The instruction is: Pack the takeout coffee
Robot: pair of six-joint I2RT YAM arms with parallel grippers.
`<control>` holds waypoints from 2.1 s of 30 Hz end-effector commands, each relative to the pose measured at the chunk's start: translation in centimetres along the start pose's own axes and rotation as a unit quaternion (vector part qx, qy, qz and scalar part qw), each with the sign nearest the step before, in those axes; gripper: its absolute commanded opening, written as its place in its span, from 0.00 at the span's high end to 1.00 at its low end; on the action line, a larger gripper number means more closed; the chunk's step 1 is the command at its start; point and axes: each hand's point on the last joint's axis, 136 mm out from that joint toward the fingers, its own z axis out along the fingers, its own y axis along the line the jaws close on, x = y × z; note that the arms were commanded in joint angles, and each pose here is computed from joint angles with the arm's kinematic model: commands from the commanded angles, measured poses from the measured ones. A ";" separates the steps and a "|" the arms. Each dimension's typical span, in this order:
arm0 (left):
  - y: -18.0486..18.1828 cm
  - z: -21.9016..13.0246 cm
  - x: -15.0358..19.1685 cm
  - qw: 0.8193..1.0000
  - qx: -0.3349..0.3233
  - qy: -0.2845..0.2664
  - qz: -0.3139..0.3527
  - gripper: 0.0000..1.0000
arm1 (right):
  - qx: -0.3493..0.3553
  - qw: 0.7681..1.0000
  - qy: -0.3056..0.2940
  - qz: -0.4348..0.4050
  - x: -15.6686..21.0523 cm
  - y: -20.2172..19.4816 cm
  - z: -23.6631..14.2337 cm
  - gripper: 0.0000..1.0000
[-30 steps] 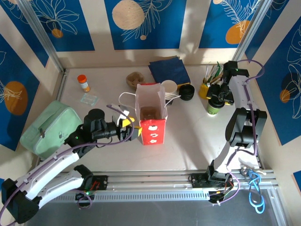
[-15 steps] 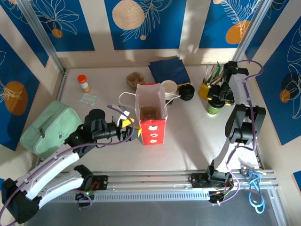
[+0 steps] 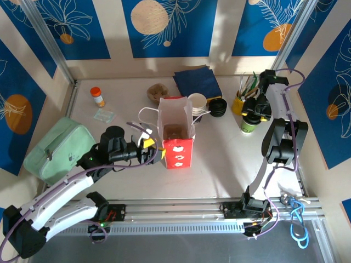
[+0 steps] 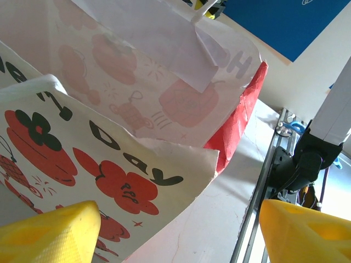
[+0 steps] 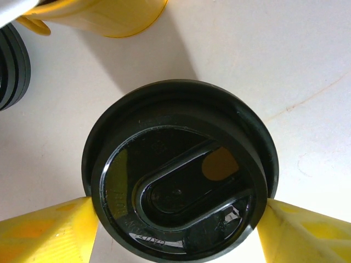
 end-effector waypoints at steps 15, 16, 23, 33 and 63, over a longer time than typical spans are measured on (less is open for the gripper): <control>-0.6 0.2 -1.1 1.000 0.009 -0.004 0.015 0.24 | -0.004 1.000 0.025 0.004 0.1 0.4 0.6 0.22; -0.6 0.2 -1.1 1.000 0.010 -0.004 0.014 0.24 | -0.004 1.000 0.026 0.004 0.1 0.4 0.7 0.21; -0.6 0.2 -1.2 1.000 0.010 -0.003 0.015 0.24 | -0.006 0.999 0.031 0.008 0.0 0.4 1.0 0.19; -0.6 0.2 -1.1 1.000 0.009 -0.002 0.015 0.24 | 0.002 0.999 0.050 0.008 0.5 0.2 1.9 0.23; -0.8 0.0 -1.4 1.000 0.009 -0.002 0.018 0.25 | 0.000 0.994 0.111 0.025 2.2 1.0 4.4 0.30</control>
